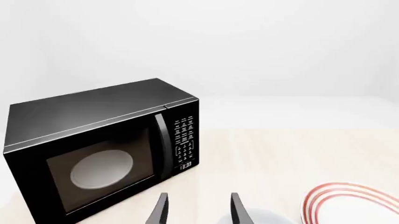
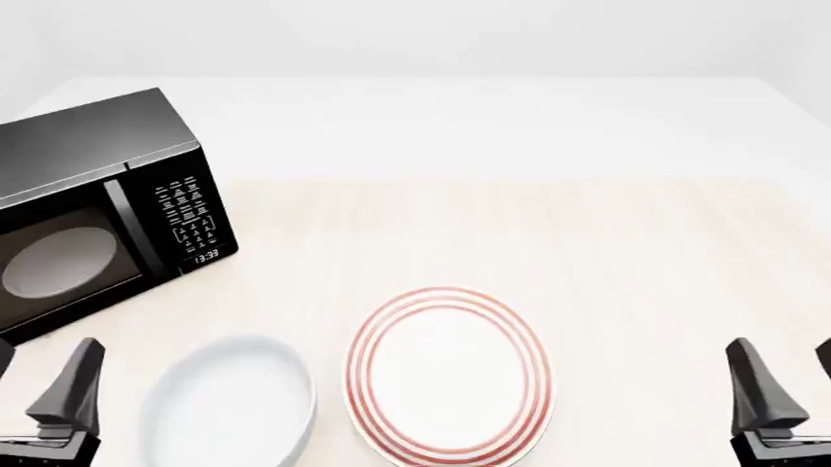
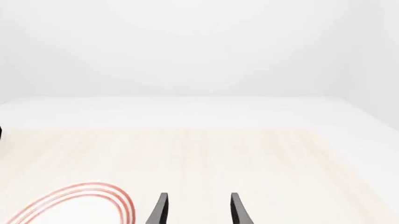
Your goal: Open the microwave.
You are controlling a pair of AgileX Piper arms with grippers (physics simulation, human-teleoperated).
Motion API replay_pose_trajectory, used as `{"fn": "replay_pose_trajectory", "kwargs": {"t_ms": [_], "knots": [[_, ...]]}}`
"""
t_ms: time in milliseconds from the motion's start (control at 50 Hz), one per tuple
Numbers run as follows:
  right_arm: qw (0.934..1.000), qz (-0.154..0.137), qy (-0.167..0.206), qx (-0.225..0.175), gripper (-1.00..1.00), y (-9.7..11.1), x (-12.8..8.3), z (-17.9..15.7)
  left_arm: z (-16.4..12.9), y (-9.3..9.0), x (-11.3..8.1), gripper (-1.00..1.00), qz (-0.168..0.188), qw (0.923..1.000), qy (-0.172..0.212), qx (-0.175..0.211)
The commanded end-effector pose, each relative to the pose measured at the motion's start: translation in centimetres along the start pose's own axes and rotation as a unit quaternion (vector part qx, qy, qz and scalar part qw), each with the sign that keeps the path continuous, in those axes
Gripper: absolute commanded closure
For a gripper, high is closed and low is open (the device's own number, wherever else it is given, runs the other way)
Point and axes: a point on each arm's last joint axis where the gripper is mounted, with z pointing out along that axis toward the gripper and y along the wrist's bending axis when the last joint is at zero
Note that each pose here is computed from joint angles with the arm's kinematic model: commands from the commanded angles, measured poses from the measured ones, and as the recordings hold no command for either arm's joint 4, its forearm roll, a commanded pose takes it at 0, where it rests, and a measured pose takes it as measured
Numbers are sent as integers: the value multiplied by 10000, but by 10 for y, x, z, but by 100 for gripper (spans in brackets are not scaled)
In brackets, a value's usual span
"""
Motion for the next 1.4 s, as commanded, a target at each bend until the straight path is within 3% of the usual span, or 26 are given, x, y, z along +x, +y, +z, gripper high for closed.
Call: {"fn": "replay_pose_trajectory", "kwargs": {"t_ms": [20,220,460,620,660,900,1080,1400], "knots": [[10000,5,4,4,-100,0,-1,1,0,0,-2,-100,40,10000,-25,-36],[10000,5,4,4,-100,0,-1,1,-1,2,-6,-100,-142,9997,-103,-187],[10000,4,4,5,-100,0,-1,0,4,6,-4,-100,-111,9987,161,-477],[10000,4,4,5,-100,0,-1,0,22,8,-25,-100,-2,9986,195,-493],[10000,3,4,4,-100,0,-1,0,32,10,-24,-100,24,9977,373,-559],[10000,2,5,4,-100,0,-1,0,58,13,-37,-100,110,9979,283,-565],[10000,1,5,4,-100,0,-1,0,86,12,-36,-100,261,9983,318,-423],[10000,2,5,4,-100,0,-1,0,122,13,-22,-100,189,9978,519,-362]]}}
